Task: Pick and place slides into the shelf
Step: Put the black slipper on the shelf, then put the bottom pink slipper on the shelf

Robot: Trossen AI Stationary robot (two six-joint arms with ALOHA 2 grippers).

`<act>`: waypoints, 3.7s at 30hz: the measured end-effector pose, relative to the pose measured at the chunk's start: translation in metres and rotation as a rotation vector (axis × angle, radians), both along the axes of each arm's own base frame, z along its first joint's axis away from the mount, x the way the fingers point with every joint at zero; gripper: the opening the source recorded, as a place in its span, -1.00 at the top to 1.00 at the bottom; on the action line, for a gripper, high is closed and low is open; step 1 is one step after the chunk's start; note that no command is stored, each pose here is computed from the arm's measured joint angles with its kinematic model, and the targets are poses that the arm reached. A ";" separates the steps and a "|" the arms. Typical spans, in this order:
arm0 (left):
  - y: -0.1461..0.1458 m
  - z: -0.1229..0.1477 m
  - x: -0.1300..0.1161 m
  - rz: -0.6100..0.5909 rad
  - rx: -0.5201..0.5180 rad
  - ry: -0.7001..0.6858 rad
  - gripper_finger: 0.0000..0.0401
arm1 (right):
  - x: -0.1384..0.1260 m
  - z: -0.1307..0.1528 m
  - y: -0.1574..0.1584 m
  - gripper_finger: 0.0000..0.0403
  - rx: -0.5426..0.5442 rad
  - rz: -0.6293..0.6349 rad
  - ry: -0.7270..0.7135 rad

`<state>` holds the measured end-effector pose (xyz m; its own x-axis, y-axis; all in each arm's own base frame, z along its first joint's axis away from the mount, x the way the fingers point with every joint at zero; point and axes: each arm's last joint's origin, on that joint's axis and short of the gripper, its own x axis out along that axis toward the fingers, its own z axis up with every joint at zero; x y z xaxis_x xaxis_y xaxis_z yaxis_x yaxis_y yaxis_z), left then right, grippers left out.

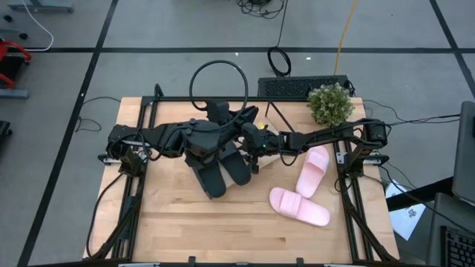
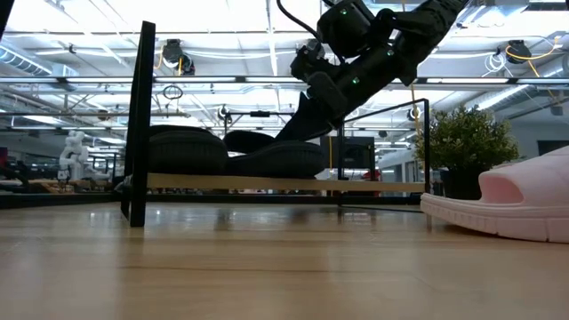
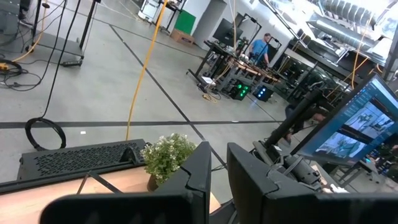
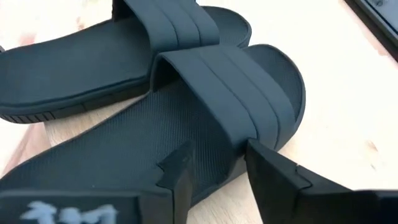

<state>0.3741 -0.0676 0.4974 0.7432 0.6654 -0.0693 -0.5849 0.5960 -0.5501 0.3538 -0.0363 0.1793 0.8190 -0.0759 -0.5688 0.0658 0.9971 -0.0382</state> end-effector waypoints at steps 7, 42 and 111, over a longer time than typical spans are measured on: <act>0.000 0.000 0.000 0.000 0.000 0.000 0.77 | 0.000 0.000 0.000 0.16 0.021 0.000 0.002; 0.005 0.000 0.001 0.015 -0.023 -0.023 0.77 | -0.006 0.011 0.009 0.12 0.086 0.078 -0.001; -0.025 -0.026 0.031 -0.089 -0.138 -0.097 0.77 | -0.214 0.026 0.153 0.13 -0.325 0.837 0.310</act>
